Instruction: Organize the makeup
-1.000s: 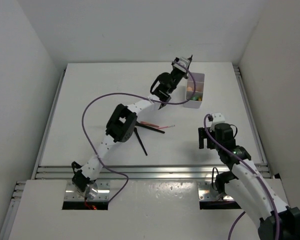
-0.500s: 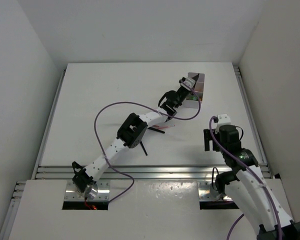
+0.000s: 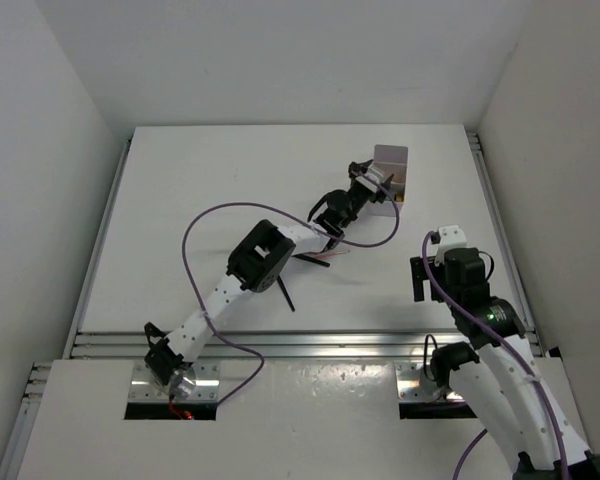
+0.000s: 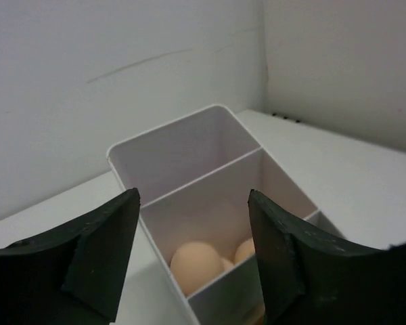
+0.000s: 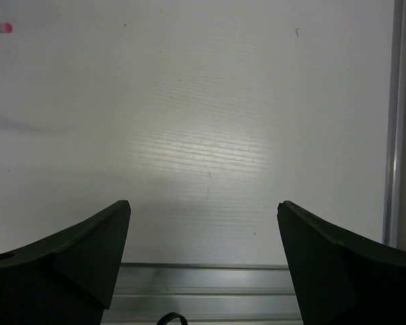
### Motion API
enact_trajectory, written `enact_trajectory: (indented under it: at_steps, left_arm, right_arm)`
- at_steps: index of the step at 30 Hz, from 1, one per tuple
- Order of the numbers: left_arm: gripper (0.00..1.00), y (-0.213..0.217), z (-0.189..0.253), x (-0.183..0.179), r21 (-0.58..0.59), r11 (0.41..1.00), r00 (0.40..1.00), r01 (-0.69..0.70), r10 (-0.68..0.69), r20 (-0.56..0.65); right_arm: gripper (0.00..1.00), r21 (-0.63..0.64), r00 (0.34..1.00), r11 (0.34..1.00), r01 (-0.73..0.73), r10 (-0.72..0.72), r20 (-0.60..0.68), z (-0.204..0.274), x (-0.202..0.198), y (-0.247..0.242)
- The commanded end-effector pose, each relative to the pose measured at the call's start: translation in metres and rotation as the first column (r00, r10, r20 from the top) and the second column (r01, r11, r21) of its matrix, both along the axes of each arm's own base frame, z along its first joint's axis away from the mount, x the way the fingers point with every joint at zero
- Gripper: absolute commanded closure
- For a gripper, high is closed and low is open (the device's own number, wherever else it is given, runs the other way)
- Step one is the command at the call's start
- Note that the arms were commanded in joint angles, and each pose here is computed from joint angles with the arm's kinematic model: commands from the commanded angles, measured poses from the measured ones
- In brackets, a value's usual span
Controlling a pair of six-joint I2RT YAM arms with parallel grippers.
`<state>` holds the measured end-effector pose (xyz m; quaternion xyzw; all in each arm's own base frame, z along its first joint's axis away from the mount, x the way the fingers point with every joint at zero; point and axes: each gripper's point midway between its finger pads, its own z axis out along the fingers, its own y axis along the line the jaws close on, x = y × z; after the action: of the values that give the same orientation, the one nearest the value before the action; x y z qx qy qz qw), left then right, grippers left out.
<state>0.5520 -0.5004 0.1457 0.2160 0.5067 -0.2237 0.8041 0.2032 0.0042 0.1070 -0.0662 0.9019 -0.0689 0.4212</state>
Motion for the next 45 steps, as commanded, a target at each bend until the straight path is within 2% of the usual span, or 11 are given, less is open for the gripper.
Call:
enact_trajectory:
  at_steps: [1, 8, 12, 16, 19, 20, 21, 25, 29, 32, 45]
  left_arm:
    - [0.27, 0.018, 0.120, -0.023, -0.061, 0.998, 0.985, -0.002, 0.012, 0.171]
    - [0.21, 0.050, 0.220, -0.030, -0.025, 0.999, 0.997, 0.030, -0.028, 0.078]
    - [0.20, 0.112, 0.284, -0.053, 0.039, 0.999, 1.000, 0.006, -0.006, 0.003]
    - [0.20, 0.198, 0.299, -0.074, 0.093, 0.994, 0.980, -0.054, 0.071, -0.186]
    - [0.20, 0.290, 0.245, -0.084, 0.196, 0.955, 0.891, -0.221, 0.280, -0.359]
    - [0.20, 0.326, 0.270, -0.114, 0.168, 0.943, 0.886, -0.286, 0.327, -0.328]
    - [0.20, 0.354, 0.259, -0.127, 0.212, 0.916, 0.858, -0.340, 0.395, -0.329]
    - [0.17, 0.477, 0.170, -0.196, 0.394, 0.707, 0.596, -0.588, 0.708, -0.379]
    - [0.16, 0.532, 0.115, -0.251, 0.431, 0.581, 0.371, -0.690, 0.796, -0.478]
    - [0.16, 0.544, 0.092, -0.266, 0.384, 0.561, 0.320, -0.733, 0.783, -0.533]
    - [0.16, 0.552, 0.068, -0.254, 0.354, 0.572, 0.295, -0.740, 0.749, -0.593]
  right_arm:
    - [0.09, -0.014, 0.998, 0.999, -0.044, 0.045, 0.039, 0.029, 0.009, 0.004]
    - [0.11, 0.058, 0.952, 0.951, -0.304, 0.305, 0.002, 0.049, 0.018, 0.047]
    - [0.14, 0.277, 0.864, 0.821, -0.499, 0.495, 0.090, 0.055, 0.027, 0.110]
    - [0.18, 0.318, 0.789, 0.735, -0.599, 0.609, 0.080, 0.041, 0.038, 0.157]
    - [0.22, 0.254, 0.748, 0.727, -0.638, 0.664, -0.019, 0.027, 0.047, 0.199]
    - [0.22, 0.223, 0.752, 0.749, -0.624, 0.653, -0.088, 0.010, 0.053, 0.204]
    - [0.22, 0.214, 0.700, 0.689, -0.692, 0.713, -0.029, 0.037, 0.053, 0.242]
    - [0.22, 0.239, 0.646, 0.683, -0.690, 0.731, -0.222, -0.016, 0.059, 0.302]
    - [0.23, 0.179, 0.670, 0.727, -0.663, 0.683, -0.292, -0.034, 0.078, 0.337]
    - [0.24, 0.140, 0.649, 0.719, -0.681, 0.680, -0.341, -0.057, 0.072, 0.358]
    - [0.35, 0.067, 0.704, 0.793, -0.606, 0.573, -0.418, -0.131, 0.081, 0.363]
